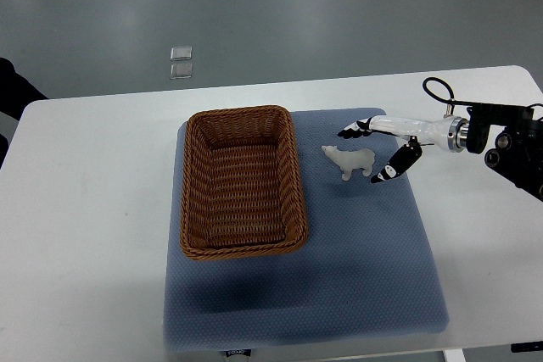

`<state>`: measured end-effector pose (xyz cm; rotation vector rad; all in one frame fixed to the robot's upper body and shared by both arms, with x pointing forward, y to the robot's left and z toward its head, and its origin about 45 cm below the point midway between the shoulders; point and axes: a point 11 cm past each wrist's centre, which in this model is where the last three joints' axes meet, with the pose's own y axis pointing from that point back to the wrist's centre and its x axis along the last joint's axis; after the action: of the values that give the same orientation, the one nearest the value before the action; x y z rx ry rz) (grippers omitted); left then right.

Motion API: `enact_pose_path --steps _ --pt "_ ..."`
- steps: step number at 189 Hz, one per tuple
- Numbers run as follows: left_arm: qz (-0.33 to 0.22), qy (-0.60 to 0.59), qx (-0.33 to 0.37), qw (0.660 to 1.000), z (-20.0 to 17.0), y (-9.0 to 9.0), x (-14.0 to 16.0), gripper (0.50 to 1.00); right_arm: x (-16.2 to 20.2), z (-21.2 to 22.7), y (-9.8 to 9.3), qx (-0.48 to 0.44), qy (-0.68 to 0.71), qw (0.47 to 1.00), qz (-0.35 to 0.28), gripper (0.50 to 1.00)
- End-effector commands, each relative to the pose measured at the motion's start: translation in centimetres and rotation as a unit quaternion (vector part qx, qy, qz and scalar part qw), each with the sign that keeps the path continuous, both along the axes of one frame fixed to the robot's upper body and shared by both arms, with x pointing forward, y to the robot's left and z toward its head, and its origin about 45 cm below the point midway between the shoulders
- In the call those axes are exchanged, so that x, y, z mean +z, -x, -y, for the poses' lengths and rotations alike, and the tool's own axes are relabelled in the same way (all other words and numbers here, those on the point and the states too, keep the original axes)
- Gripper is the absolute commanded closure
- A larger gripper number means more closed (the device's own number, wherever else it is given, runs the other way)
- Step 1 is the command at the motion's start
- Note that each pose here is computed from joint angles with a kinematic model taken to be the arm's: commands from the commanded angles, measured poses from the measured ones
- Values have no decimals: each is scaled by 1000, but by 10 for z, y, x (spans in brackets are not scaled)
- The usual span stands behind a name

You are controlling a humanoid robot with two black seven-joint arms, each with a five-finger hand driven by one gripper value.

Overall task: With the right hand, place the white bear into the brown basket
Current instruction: 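Close the right hand fingers around the white polar bear, then lift the bear and carry it over the brown wicker basket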

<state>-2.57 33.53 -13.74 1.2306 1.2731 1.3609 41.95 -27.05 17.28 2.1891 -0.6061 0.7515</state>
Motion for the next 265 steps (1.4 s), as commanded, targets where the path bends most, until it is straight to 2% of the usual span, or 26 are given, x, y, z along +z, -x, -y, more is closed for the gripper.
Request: enact_pose_path --steps 1,46,109,151,169,200,217,219,230,265 --pt "0 0 0 1000 0 0 0 500 -3 0 0 -1 13 1000 3 648" --pt "0 0 0 1000 0 0 0 500 -6 0 1 2 24 1000 2 671" --pt "0 0 0 1000 0 0 0 500 -6 -9 0 10 23 1000 11 728" --pt "0 0 0 1000 0 0 0 500 -7 -15 3 26 32 999 11 728" --pt "0 0 0 1000 0 0 0 500 -6 -16 3 30 36 999 13 744" --pt "0 0 0 1000 0 0 0 500 -9 -15 3 27 51 998 10 826" --pt "-1 0 0 1000 0 0 0 500 -10 -14 3 30 60 998 11 926" --pt "-1 0 0 1000 0 0 0 500 -10 -14 3 30 60 998 11 926" --pt "0 0 0 1000 0 0 0 500 -10 -14 3 31 61 998 11 1000" --pt "0 0 0 1000 0 0 0 500 -2 -13 -3 26 62 997 33 1000"
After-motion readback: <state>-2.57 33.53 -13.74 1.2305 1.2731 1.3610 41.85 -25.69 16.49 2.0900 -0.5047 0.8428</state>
